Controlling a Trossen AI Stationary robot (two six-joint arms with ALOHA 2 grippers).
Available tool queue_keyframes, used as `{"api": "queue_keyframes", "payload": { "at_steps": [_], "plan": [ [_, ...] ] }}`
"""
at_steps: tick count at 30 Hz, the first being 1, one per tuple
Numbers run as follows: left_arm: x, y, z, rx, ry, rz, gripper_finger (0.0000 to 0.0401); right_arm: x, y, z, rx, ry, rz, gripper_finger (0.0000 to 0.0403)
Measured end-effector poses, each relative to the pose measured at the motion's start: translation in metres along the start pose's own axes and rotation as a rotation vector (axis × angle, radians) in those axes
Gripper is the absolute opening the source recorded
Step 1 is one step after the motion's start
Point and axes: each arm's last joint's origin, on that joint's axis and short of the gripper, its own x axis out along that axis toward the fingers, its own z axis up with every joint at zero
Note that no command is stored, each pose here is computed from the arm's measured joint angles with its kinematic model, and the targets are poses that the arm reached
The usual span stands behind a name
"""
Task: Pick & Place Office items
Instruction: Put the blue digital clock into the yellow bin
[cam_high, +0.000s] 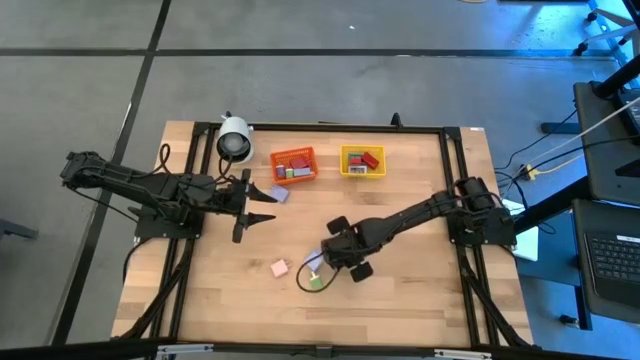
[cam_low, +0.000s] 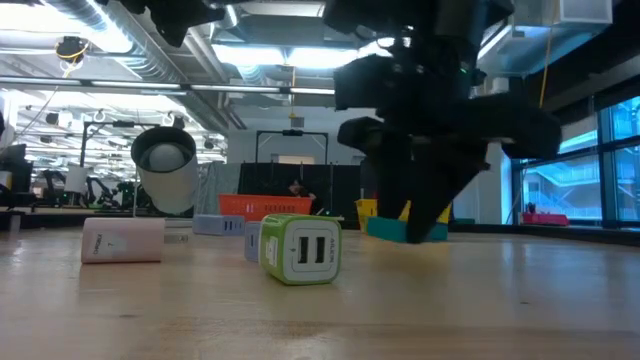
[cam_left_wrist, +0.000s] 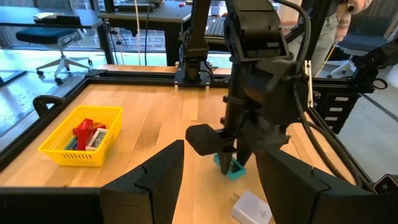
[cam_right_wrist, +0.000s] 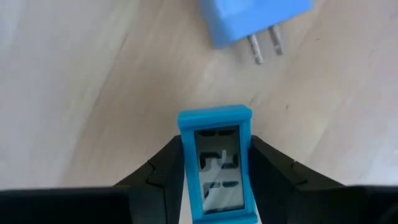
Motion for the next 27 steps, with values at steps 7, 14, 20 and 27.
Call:
{"api": "queue_keyframes", "payload": {
  "at_steps": [7, 14, 20, 27],
  "plan": [
    [0.000, 0.000, 0.000, -0.006, 0.000, 0.000, 0.0196, -0.004, -0.023, 0.002, 0.192, -0.017, -0.015, 0.0142],
    [0.000, 0.000, 0.000, -0.007, 0.000, 0.001, 0.0196, -0.013, -0.052, 0.005, 0.368, -0.058, -0.081, 0.0142],
    [0.000, 0.000, 0.000, -0.008, 0.000, 0.001, 0.0196, -0.022, -0.079, 0.008, 0.513, -0.117, -0.071, 0.0142],
    [0.000, 0.000, 0.000, -0.008, 0.000, 0.002, 0.0196, -0.042, -0.116, 0.009, 0.709, -0.195, -0.167, 0.0142]
  ]
}}
